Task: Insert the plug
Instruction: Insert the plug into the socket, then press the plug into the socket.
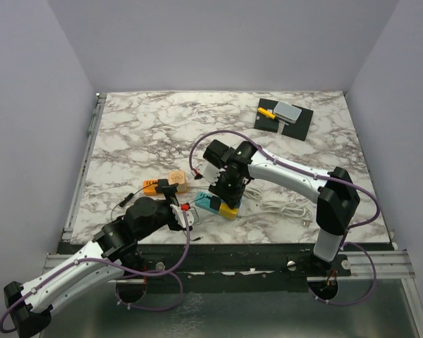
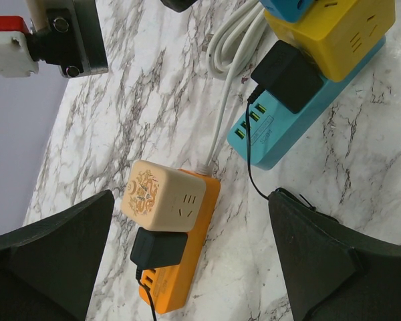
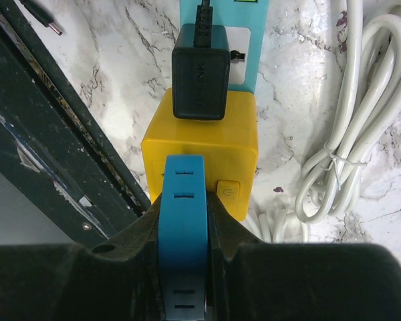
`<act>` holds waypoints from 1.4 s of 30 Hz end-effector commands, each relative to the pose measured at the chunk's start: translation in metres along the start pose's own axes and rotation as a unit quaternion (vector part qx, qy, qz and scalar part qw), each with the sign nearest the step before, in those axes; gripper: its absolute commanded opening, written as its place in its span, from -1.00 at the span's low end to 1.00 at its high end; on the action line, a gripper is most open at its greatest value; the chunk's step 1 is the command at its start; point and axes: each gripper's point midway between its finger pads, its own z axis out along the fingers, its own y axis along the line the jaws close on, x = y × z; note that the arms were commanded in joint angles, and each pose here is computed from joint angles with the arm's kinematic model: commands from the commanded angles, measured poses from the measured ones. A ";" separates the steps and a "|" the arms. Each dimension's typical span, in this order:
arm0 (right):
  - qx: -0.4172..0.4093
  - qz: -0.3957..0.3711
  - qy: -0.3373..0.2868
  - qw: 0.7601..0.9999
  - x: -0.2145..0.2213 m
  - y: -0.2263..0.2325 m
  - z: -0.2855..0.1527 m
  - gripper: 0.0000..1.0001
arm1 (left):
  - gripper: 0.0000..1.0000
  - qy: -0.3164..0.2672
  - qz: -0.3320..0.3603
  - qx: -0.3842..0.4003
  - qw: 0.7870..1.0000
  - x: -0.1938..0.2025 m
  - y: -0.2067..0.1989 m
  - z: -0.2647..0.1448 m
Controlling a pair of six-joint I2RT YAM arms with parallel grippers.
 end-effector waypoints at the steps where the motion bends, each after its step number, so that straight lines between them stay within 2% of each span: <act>1: -0.007 0.011 0.029 0.999 0.008 0.004 0.024 -0.79 | 0.98 -0.009 0.000 -0.013 1.000 -0.010 0.011 -0.004; 4: -0.003 0.010 -0.014 1.000 -0.011 0.005 0.009 -0.48 | 0.98 -0.010 0.001 -0.013 1.000 -0.011 0.011 -0.004; 5: -0.003 0.008 -0.032 0.999 -0.018 0.006 0.003 -0.43 | 0.98 -0.010 0.001 -0.013 1.000 -0.011 0.011 -0.004; 10: -0.011 0.003 -0.081 0.997 -0.043 0.011 -0.021 -0.31 | 0.98 -0.010 0.002 -0.015 1.000 -0.012 0.012 -0.005; 16: -0.010 0.006 -0.081 0.997 -0.039 0.013 -0.028 -0.19 | 0.98 -0.013 0.003 -0.014 1.000 -0.014 0.013 -0.005; 32: 0.004 0.013 -0.064 0.998 -0.010 0.014 -0.029 -0.28 | 0.98 -0.013 0.006 -0.011 1.000 -0.017 0.014 -0.005; 42: 0.006 0.012 -0.059 0.998 -0.003 0.012 -0.018 -0.64 | 0.98 -0.014 0.003 -0.011 1.000 -0.018 0.016 -0.005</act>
